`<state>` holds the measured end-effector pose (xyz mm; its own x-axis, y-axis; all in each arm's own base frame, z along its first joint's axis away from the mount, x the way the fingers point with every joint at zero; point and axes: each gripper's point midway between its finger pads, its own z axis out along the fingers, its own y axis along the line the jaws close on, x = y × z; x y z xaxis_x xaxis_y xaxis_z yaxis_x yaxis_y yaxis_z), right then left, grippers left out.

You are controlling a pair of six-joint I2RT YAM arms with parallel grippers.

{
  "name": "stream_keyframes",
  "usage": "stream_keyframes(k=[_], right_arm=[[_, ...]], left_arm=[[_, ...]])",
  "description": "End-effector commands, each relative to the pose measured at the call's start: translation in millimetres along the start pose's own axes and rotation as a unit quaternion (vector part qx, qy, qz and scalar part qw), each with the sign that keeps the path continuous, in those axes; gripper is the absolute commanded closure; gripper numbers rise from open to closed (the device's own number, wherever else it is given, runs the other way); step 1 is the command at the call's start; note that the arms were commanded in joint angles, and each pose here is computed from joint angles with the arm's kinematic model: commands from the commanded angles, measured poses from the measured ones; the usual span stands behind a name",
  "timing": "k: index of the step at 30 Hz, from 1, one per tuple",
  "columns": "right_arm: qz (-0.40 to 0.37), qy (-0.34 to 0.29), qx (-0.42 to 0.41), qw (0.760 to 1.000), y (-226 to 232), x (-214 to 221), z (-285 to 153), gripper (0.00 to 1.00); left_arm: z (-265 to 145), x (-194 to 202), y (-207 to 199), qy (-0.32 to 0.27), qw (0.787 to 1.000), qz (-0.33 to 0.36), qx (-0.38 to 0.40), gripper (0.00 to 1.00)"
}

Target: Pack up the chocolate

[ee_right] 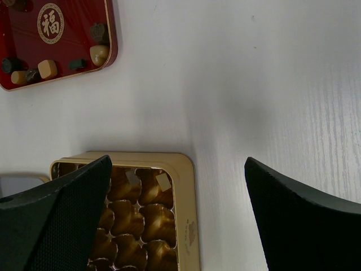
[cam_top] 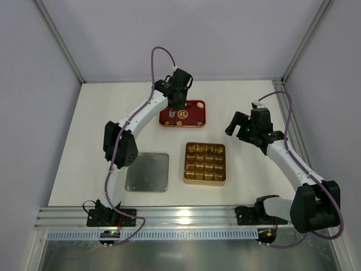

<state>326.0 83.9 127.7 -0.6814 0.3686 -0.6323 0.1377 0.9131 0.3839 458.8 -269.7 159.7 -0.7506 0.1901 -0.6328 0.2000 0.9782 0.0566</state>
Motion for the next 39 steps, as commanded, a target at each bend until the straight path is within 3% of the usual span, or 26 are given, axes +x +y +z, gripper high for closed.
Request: stream_keyframes(k=[1,22,39], right_arm=[[-0.009,-0.022,-0.015,1.000,9.0,-12.5,-5.3,0.00],[-0.012,-0.020,-0.011,1.000,6.0,-9.4,-3.0,0.00],[-0.011,-0.020,-0.013,1.000,7.3,-10.0,-3.1,0.00]], left_arm=[[-1.6,-24.9,-6.8,-0.039,0.999,-0.011,0.016,0.57],[23.5,-5.3,-18.9,-0.006,0.999,-0.008,0.032,0.60],[4.4,3.7,-15.0,0.005,0.999,-0.009,0.039,0.66]])
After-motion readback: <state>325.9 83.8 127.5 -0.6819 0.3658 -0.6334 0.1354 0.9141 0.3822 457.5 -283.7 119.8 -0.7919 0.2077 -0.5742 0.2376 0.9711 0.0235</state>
